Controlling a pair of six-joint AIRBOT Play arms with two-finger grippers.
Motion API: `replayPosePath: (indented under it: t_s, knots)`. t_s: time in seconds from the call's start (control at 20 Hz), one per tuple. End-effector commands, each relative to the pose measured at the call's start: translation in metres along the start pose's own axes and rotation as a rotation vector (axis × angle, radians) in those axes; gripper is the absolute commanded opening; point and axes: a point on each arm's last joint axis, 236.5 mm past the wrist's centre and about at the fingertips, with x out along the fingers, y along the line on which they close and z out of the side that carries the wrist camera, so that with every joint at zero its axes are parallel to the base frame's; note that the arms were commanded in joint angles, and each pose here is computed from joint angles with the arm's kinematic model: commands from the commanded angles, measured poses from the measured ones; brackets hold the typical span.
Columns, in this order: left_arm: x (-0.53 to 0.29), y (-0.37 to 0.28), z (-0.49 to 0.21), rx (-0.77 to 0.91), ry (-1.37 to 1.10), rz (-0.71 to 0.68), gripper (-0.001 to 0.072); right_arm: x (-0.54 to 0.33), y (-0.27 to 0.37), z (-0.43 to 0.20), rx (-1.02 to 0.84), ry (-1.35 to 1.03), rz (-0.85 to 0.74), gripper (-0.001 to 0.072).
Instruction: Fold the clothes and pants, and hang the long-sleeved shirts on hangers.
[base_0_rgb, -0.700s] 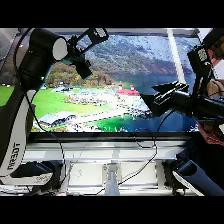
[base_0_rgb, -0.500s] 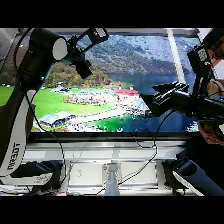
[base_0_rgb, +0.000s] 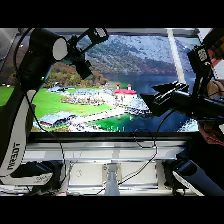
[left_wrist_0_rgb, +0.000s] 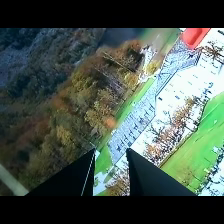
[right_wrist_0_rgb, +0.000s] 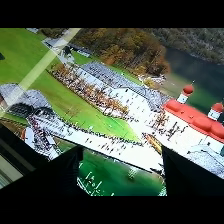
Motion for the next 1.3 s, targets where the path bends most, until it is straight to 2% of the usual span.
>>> replayPosePath:
  t_s: [0.0,0.2,0.35,0.55,0.7,0.9,1.1,1.25]
  knots:
    - [0.001,-0.003,0.003,-0.005,-0.013,-0.011,0.0237,0.0,0.001,0.0,0.001,0.0,0.003,0.0549]
    - [0.012,-0.02,0.009,-0.014,-0.023,-0.078,0.0237,0.0,0.001,0.0,0.003,0.0,0.005,0.0549]
    - [0.027,-0.005,-0.009,-0.045,0.06,-0.018,0.0237,0.0,0.001,0.0,0.003,0.0,0.005,0.0549]
    - [0.02,0.064,-0.067,-0.332,0.224,0.253,0.0237,0.0,0.001,0.0,0.003,0.0,0.005,0.0549]
    - [0.0,0.093,-0.141,-0.486,0.415,0.325,0.0237,0.0,0.001,0.0,0.004,0.0,0.006,0.0549]
    - [-0.029,0.123,-0.223,-0.881,0.517,0.424,0.0237,0.0,0.001,0.0,0.004,0.0,0.005,0.0549]
    - [-0.058,0.154,-0.272,-1.017,0.509,0.51,0.0237,0.0,0.001,0.0,0.003,0.0,0.005,0.0549]
    - [-0.076,0.156,-0.337,-1.08,0.637,0.518,0.0237,0.0,0.001,0.0,0.003,0.0,0.005,0.0549]
